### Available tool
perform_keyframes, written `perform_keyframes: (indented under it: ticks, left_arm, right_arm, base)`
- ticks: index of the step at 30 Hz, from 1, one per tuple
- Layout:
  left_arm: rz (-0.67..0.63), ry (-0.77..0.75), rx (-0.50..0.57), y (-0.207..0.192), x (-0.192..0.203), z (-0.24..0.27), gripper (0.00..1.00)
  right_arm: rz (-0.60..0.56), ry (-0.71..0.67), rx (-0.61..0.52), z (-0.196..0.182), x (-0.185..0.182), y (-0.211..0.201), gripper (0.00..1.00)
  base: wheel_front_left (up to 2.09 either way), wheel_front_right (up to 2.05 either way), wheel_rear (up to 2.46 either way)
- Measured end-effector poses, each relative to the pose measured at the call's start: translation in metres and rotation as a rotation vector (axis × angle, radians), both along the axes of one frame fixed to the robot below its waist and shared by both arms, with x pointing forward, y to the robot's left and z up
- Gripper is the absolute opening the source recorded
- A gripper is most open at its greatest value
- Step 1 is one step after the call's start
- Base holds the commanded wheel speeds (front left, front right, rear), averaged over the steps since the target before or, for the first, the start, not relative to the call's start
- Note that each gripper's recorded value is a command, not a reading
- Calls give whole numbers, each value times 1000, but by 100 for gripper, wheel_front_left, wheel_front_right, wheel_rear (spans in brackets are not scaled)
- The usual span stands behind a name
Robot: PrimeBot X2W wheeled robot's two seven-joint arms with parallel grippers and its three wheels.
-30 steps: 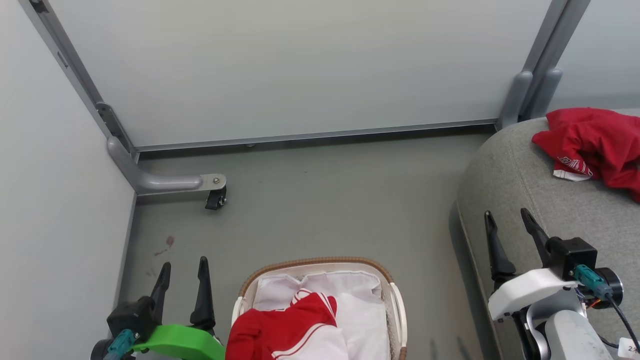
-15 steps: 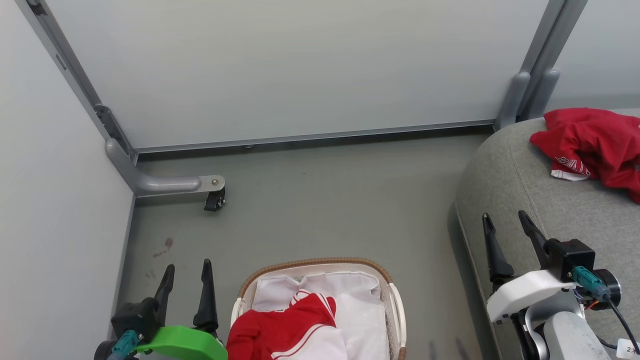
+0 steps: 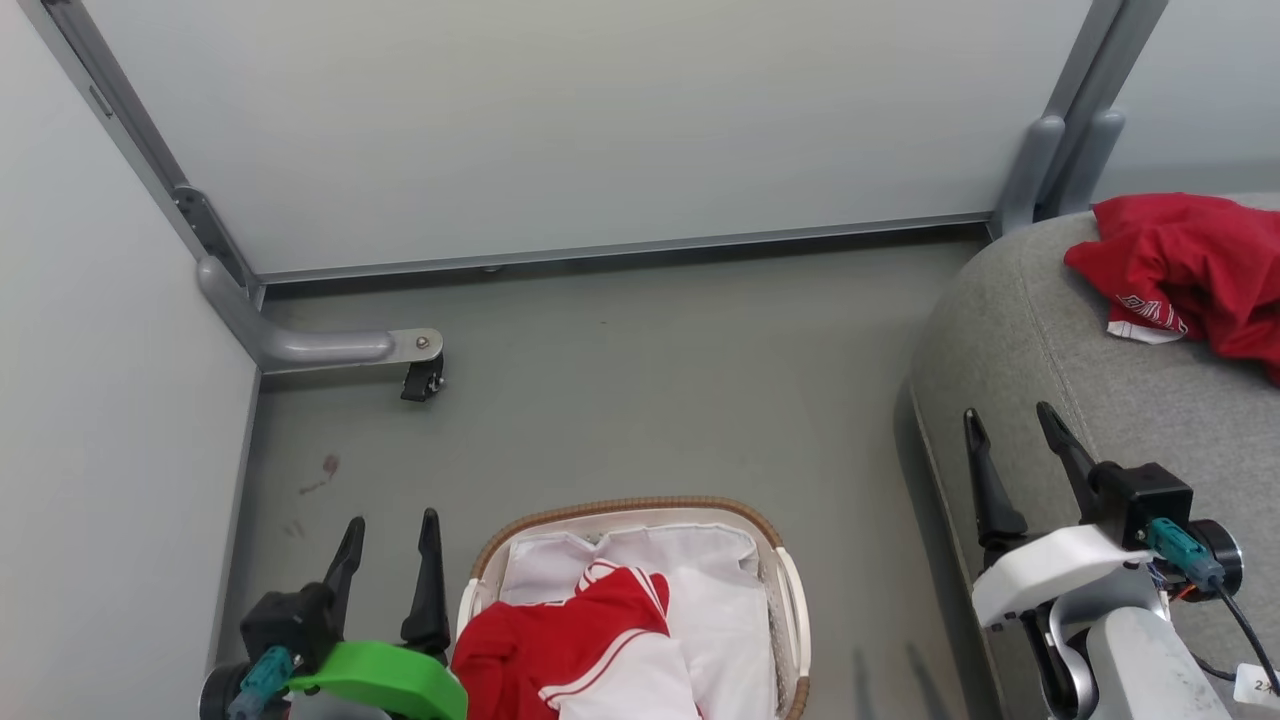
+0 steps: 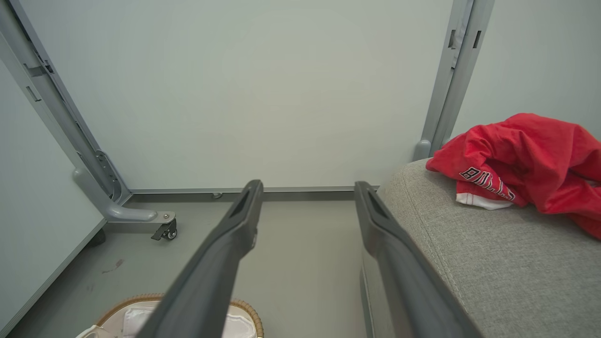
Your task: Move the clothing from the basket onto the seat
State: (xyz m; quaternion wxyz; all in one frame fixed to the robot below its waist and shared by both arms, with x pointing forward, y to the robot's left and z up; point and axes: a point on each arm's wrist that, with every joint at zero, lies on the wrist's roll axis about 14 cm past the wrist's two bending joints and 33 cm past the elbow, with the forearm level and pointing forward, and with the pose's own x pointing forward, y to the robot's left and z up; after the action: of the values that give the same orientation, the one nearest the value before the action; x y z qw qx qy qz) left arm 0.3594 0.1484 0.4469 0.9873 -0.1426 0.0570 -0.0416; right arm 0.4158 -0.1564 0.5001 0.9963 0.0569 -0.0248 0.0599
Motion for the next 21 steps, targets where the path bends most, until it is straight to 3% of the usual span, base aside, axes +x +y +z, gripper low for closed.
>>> perform_keyframes:
  ticks: [13, 21]
  left_arm:
    - [-267, 80, 116, -66, 56, -33, 100]
    - [-465, 223, 199, -108, 81, -94, 100]
  right_arm:
    - [-27, -20, -47, -2, 41, -11, 100]
    - [-50, -22, -67, -16, 76, -21, 100]
  base:
    - [0, 0, 0]
    - [0, 0, 0]
